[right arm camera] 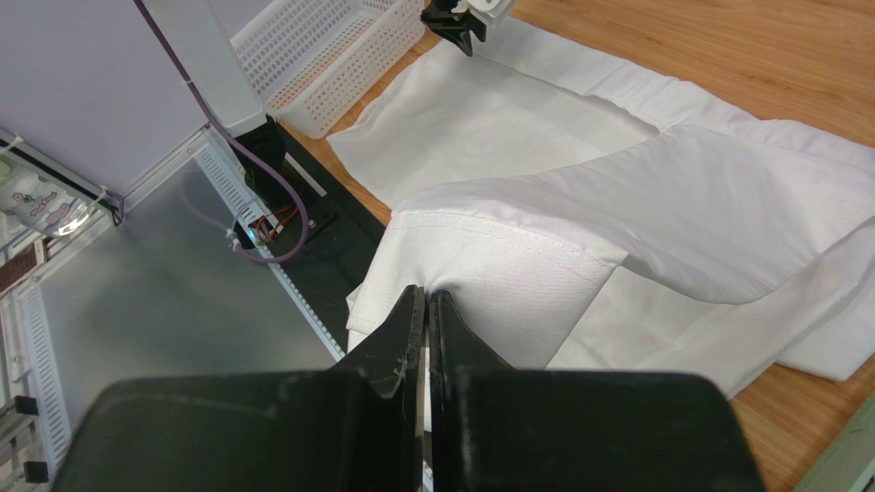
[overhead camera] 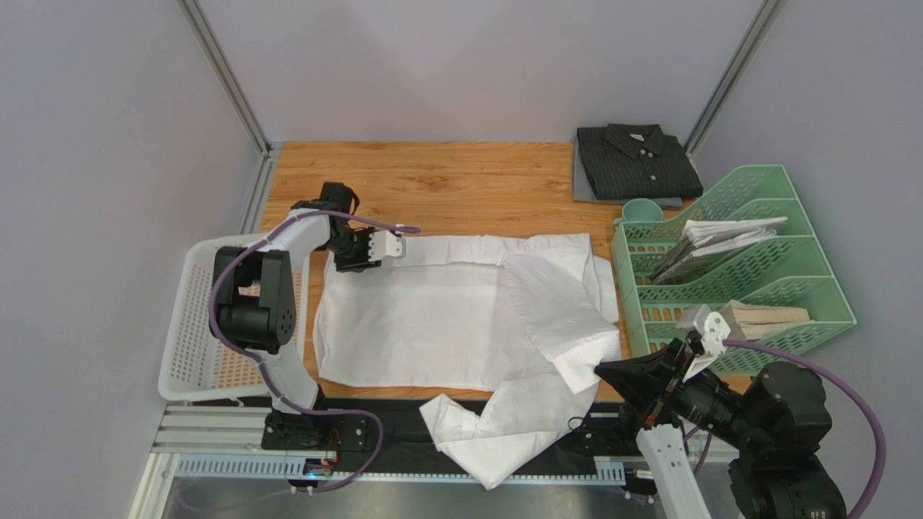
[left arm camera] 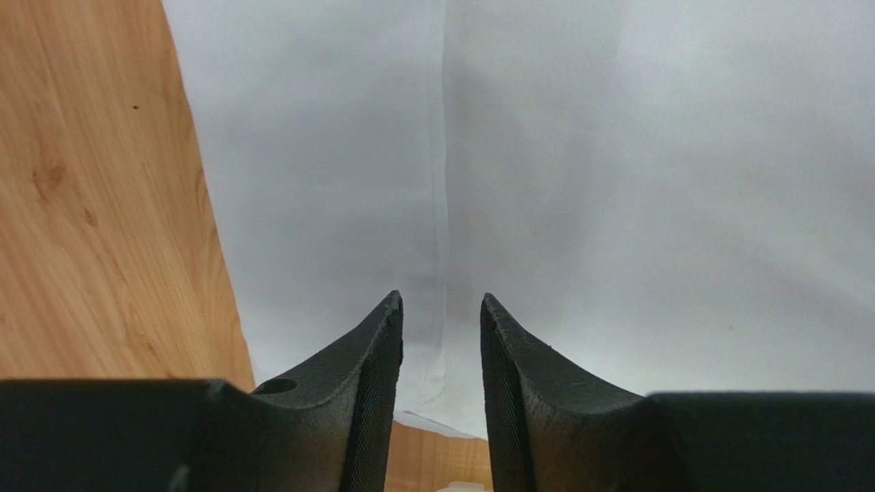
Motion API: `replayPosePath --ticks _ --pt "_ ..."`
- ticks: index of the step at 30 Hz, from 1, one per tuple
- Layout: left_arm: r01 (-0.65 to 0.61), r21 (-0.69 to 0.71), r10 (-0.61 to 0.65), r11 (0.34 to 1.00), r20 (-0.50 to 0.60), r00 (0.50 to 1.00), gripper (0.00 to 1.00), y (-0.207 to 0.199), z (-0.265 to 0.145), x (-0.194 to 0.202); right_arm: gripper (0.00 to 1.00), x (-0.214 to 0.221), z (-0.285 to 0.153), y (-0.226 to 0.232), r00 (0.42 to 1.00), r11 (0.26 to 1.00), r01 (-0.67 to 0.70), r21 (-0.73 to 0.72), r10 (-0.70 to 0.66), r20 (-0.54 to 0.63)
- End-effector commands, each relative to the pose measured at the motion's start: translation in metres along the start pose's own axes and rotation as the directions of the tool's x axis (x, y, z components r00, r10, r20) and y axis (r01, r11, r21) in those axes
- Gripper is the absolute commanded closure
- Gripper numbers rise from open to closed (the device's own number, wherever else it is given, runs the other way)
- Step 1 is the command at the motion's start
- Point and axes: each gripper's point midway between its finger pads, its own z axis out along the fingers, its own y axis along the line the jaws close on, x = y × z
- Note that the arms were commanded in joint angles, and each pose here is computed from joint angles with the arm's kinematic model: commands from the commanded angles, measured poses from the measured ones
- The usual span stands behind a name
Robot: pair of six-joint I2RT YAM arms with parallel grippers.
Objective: Fold and stack the long sleeve shirts
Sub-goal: Fold the shirt
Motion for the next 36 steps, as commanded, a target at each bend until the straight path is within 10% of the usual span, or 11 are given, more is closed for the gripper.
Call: replayPosePath --ticks 1,12,20,27,36 --pt "-0.034 0.042 0.035 0.999 -0.035 0.999 0.59 -0.008 0.006 0.008 1.00 0.000 0.002 -0.002 1.000 1.000 0.007 -0.003 -0.007 -0.027" --pt "-0.101 0.006 0.101 0.995 -0.117 0.988 1.00 0.003 0.001 0.023 1.00 0.004 -0.001 -0.005 0.999 1.000 0.001 0.029 0.000 -0.047" --pt "-0.126 -0.018 0.124 0.992 -0.107 0.987 1.00 0.008 -0.028 0.020 1.00 -0.001 -0.010 -0.003 0.996 0.997 0.064 0.052 -0.061 -0.066" --pt "-0.095 0.034 0.097 0.995 -0.081 0.992 0.68 -0.005 -0.012 0.017 1.00 0.003 0.001 -0.018 0.997 0.997 0.028 0.069 -0.023 -0.074" --pt "-0.128 -0.010 0.123 0.992 -0.206 0.971 0.64 0.017 0.016 0.049 1.00 0.007 0.001 -0.020 0.996 0.997 0.013 0.078 -0.006 -0.090"
